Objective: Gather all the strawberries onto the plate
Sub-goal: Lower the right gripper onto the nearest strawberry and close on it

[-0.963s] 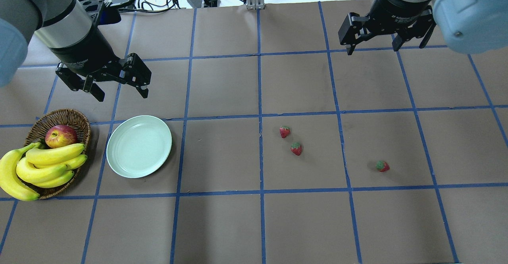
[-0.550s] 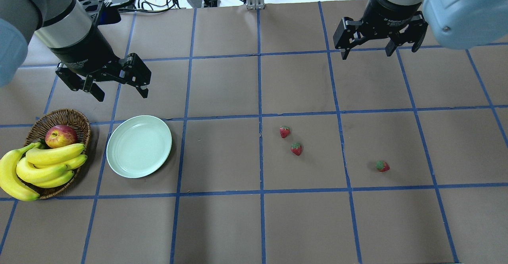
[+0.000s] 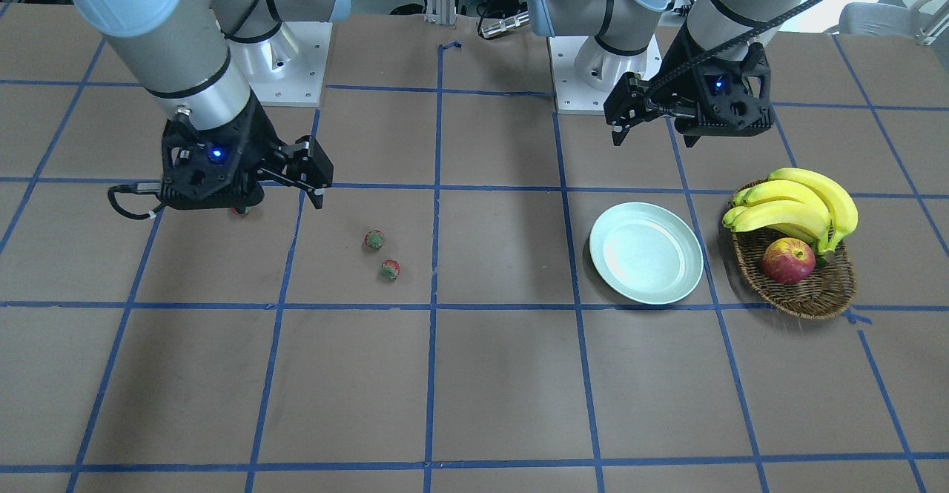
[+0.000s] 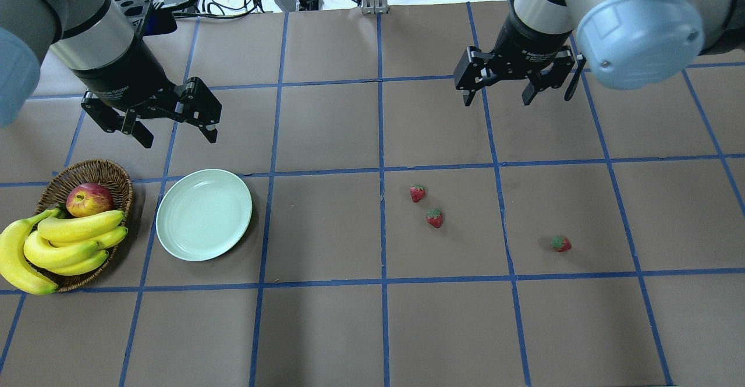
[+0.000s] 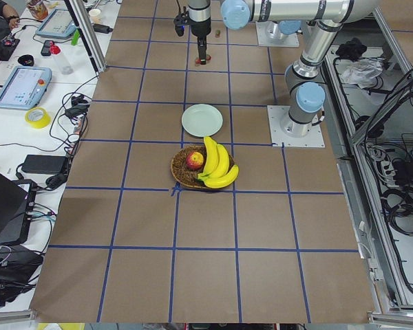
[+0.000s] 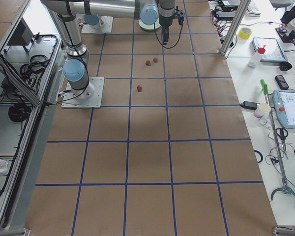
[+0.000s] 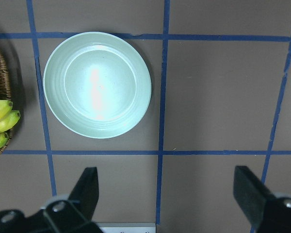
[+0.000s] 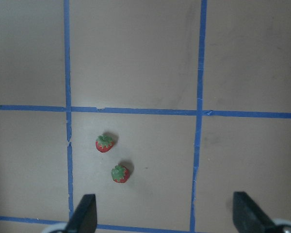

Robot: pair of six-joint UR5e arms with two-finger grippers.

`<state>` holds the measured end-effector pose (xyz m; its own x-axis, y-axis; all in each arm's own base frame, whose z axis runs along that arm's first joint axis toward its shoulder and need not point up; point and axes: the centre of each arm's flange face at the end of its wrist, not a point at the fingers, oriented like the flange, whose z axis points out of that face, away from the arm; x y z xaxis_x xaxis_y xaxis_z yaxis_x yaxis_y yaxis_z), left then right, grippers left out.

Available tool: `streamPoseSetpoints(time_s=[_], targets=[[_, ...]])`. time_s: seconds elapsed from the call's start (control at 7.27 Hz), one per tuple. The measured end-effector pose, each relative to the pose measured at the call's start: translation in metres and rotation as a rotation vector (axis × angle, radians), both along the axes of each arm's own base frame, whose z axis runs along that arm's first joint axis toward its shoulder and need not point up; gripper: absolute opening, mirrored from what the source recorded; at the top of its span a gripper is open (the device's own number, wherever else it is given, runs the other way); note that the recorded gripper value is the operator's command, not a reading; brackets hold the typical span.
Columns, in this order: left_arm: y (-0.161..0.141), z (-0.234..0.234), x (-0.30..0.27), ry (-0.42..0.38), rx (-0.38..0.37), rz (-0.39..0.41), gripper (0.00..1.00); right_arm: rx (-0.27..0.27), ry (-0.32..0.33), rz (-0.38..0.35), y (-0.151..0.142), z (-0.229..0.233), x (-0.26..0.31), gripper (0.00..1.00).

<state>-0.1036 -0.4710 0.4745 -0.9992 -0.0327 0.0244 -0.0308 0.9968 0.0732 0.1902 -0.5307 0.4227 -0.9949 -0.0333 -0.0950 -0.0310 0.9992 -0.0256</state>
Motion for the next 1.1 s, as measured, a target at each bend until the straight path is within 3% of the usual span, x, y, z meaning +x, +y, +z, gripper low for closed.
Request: streamPoseSetpoints(time_s=[0.41, 0.83, 1.1], targets=[[0.0, 0.0, 0.0, 0.0, 0.001, 0.001, 1.0, -0.028, 0.007, -0.059, -0.021, -0.09, 0.075, 0.99], [0.0, 0.0, 0.001, -0.001, 0.0, 0.001, 1.0, -0.038, 0.031, -0.115, 0.005, -0.194, 0.085, 0.98], [0.0, 0.0, 0.001, 0.001, 0.0, 0.002, 1.0, -0.036, 0.022, -0.182, 0.02, -0.225, 0.085, 0.93]])
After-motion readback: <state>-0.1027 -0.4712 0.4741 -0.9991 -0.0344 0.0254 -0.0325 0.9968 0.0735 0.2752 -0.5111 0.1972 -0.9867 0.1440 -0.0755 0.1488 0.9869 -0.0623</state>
